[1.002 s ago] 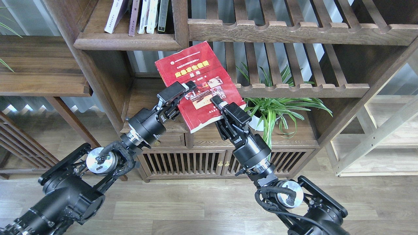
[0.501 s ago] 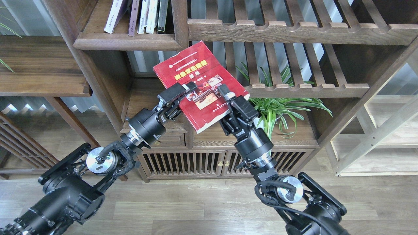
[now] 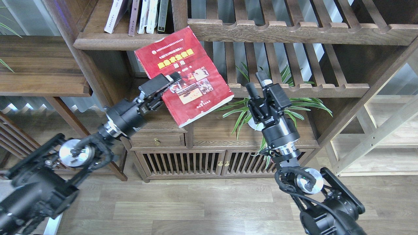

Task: Organize books on shelf
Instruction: 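Lift the red book with the left gripper up onto the top shelf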

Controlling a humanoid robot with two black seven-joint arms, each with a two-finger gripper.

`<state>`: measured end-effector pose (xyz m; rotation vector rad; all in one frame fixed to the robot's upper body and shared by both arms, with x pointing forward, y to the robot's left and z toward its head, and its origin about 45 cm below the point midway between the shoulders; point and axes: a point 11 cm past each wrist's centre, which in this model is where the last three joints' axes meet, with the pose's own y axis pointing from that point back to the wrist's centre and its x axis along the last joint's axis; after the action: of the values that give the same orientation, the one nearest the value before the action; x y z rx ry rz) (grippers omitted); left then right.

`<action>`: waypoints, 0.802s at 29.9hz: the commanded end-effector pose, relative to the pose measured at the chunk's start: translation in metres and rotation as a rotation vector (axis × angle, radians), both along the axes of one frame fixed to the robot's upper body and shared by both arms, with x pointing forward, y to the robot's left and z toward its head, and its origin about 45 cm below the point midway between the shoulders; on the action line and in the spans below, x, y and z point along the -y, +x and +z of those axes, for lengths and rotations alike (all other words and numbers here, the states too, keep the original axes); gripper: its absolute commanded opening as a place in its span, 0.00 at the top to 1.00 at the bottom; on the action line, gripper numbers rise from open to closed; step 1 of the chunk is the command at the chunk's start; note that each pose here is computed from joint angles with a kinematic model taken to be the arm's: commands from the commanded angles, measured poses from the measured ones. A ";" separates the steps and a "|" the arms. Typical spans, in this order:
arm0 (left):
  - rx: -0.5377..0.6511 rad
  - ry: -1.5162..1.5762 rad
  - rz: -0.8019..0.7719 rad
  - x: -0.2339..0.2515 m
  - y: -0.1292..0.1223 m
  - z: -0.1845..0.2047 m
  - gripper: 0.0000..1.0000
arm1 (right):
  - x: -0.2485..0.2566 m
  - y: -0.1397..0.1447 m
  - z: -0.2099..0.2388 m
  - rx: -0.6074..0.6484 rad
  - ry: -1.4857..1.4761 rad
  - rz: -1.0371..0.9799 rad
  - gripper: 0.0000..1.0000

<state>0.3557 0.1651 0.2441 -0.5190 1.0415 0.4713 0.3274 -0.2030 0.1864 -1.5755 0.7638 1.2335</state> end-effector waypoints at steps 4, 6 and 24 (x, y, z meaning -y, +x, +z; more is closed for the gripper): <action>0.152 0.172 -0.013 -0.022 0.000 0.024 0.98 | 0.023 0.001 -0.002 0.000 -0.074 -0.009 0.32; 0.228 0.223 -0.021 -0.025 0.000 0.040 0.98 | 0.028 0.001 -0.003 -0.005 -0.091 -0.012 0.32; 0.713 0.470 0.043 -0.035 -0.007 0.142 1.00 | 0.065 -0.009 -0.016 -0.048 -0.195 -0.038 0.32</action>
<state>0.3465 0.1925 0.3765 -0.2544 0.2794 0.4662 0.3187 -0.2632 0.1702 -1.6756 0.9500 1.2063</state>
